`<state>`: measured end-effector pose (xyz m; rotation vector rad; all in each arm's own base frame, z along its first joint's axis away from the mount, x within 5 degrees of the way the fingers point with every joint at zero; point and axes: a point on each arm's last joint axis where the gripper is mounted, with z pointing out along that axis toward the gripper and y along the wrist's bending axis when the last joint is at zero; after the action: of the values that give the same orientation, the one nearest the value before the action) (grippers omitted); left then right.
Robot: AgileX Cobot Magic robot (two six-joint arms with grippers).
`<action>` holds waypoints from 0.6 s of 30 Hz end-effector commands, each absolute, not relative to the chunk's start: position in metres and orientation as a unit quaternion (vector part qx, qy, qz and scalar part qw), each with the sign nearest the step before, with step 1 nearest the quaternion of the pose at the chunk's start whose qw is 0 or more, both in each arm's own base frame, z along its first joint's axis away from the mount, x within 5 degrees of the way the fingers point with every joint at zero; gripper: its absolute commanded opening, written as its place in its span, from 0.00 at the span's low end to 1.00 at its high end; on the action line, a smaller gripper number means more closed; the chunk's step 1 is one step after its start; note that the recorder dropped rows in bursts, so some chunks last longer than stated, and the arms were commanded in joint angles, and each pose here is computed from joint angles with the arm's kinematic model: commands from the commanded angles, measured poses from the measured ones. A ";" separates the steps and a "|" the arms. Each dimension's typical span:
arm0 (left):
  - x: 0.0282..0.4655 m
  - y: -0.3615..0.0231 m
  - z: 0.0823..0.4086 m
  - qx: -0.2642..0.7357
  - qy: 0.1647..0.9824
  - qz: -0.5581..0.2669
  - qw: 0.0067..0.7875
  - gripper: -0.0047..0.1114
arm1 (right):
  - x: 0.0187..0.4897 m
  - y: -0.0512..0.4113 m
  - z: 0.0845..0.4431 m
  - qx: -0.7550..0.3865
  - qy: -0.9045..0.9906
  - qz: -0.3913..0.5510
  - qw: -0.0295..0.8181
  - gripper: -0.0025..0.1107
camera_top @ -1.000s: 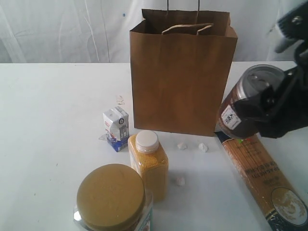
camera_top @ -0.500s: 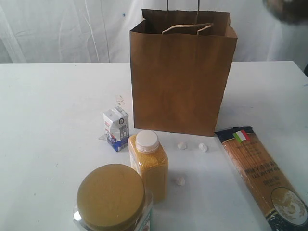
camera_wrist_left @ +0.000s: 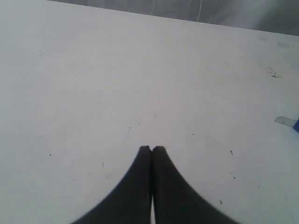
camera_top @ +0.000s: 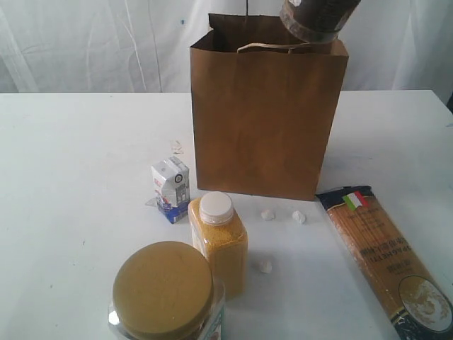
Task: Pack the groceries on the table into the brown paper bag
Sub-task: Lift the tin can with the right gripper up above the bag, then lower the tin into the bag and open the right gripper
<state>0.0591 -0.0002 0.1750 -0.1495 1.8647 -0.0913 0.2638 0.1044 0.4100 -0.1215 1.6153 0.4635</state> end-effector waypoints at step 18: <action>0.059 -0.001 0.174 -0.068 0.801 -0.046 0.594 0.04 | 0.313 0.072 0.413 0.112 0.669 0.260 0.688 0.21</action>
<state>0.0591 -0.0002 0.1750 -0.1495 1.8647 -0.0913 0.3101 0.0732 0.4049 0.2087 1.5728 0.5393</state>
